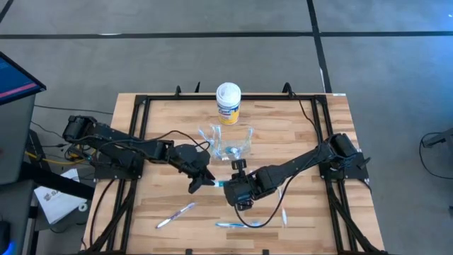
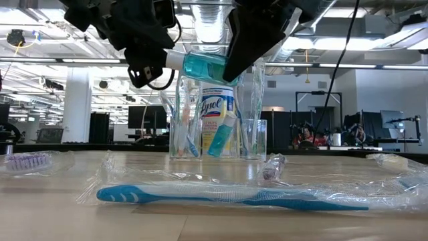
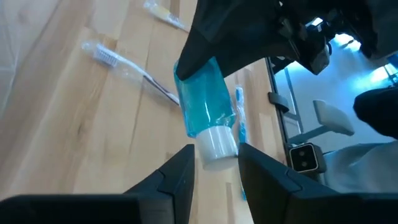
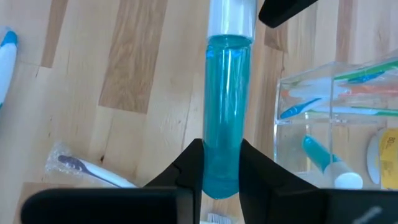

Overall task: Pick & Place toothbrushing station
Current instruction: Put the blue mouthwash into the transparent organizer

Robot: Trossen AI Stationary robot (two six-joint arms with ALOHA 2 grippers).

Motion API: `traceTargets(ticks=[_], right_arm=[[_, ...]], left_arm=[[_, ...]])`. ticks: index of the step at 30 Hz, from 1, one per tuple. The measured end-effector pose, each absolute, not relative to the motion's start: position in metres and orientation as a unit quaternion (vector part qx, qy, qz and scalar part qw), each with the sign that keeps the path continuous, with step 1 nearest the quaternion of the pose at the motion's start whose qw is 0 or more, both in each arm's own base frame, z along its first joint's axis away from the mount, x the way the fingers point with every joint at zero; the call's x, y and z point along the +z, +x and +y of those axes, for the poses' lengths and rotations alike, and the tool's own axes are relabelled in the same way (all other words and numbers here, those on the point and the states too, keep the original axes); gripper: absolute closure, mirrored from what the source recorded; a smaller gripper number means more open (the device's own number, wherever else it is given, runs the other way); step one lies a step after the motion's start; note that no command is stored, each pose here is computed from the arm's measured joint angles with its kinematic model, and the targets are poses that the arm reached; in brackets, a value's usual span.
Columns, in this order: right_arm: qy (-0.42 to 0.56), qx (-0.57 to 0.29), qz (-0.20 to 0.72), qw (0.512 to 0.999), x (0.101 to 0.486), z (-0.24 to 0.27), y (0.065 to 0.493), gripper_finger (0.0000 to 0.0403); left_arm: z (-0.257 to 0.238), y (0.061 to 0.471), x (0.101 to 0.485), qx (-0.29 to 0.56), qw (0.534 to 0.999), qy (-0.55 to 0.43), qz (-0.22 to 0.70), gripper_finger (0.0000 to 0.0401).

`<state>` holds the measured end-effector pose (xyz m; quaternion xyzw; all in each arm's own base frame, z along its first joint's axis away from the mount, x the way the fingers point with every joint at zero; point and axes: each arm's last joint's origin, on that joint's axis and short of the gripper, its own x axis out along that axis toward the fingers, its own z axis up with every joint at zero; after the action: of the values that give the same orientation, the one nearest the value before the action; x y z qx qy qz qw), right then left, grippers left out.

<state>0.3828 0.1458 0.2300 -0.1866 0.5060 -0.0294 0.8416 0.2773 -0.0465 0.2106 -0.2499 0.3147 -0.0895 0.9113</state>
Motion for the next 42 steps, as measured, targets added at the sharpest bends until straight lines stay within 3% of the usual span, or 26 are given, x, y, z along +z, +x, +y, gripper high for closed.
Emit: traceTargets(ticks=[7,19,27,42], right_arm=[[-0.177,-0.034,0.509,0.842,0.235,0.147,0.378,0.0344],[-0.176,-0.051,0.495,0.849,0.257,0.149,0.361,0.0344],[-0.150,-0.048,0.389,0.908,0.305,0.133,0.345,0.0344],[-0.099,-0.001,0.224,0.970,0.296,0.113,0.319,0.0344]], left_arm=[[-0.046,0.276,0.216,-0.095,0.925,-0.218,0.296,0.0285],[-0.041,0.243,0.257,-0.032,0.977,-0.118,0.174,0.0284],[-0.051,0.235,0.255,-0.017,0.993,-0.040,0.113,0.0283],[-0.059,0.240,0.262,-0.038,0.998,0.051,0.017,0.0283]])
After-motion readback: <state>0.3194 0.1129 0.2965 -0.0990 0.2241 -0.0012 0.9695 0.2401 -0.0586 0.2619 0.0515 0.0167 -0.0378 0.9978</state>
